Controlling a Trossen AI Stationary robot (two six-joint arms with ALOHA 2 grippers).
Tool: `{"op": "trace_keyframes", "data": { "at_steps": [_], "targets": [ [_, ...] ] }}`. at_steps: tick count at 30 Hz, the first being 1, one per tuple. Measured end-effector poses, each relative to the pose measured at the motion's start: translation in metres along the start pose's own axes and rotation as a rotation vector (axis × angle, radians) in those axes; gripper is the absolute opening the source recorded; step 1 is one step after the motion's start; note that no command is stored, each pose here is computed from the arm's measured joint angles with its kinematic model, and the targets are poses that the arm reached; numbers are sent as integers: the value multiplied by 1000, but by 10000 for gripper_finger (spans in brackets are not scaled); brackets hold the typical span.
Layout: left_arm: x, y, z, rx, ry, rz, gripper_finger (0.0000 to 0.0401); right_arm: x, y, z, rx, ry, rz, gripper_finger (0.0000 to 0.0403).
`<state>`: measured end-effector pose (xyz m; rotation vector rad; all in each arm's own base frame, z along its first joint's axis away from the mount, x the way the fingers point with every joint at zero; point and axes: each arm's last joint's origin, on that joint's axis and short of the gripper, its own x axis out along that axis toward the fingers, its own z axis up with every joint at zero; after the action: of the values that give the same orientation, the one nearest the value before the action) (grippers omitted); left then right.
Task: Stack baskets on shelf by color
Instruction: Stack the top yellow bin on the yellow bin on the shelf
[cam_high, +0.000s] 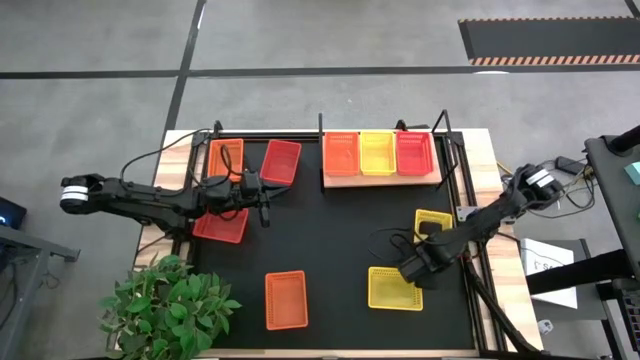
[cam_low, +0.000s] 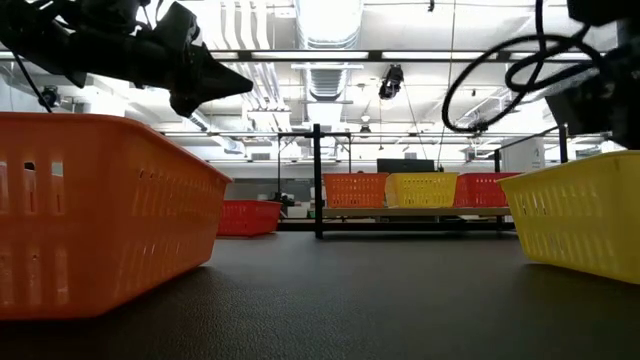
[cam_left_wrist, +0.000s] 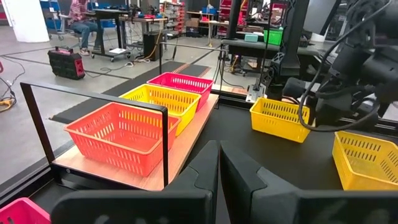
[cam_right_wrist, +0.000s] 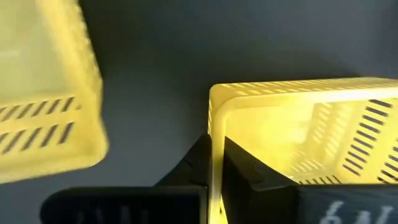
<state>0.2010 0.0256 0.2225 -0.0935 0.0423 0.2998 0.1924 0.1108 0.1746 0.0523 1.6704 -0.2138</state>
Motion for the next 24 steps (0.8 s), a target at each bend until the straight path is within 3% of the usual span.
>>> {"op": "trace_keyframes", "data": {
  "at_steps": [8,14,19,24],
  "targets": [
    [0,0,3,-4,-16,-2,0,-54,1,4,-1,-25,21,9],
    [0,-1,6,-11,-51,-6,0,-109,4,20,-36,-206,42,9],
    [0,-1,6,-11,-53,-6,0,-146,-11,42,-72,-338,-49,9],
    [0,-1,6,-10,-53,-6,0,-163,-42,75,-106,-372,-98,8]
  ]
}}
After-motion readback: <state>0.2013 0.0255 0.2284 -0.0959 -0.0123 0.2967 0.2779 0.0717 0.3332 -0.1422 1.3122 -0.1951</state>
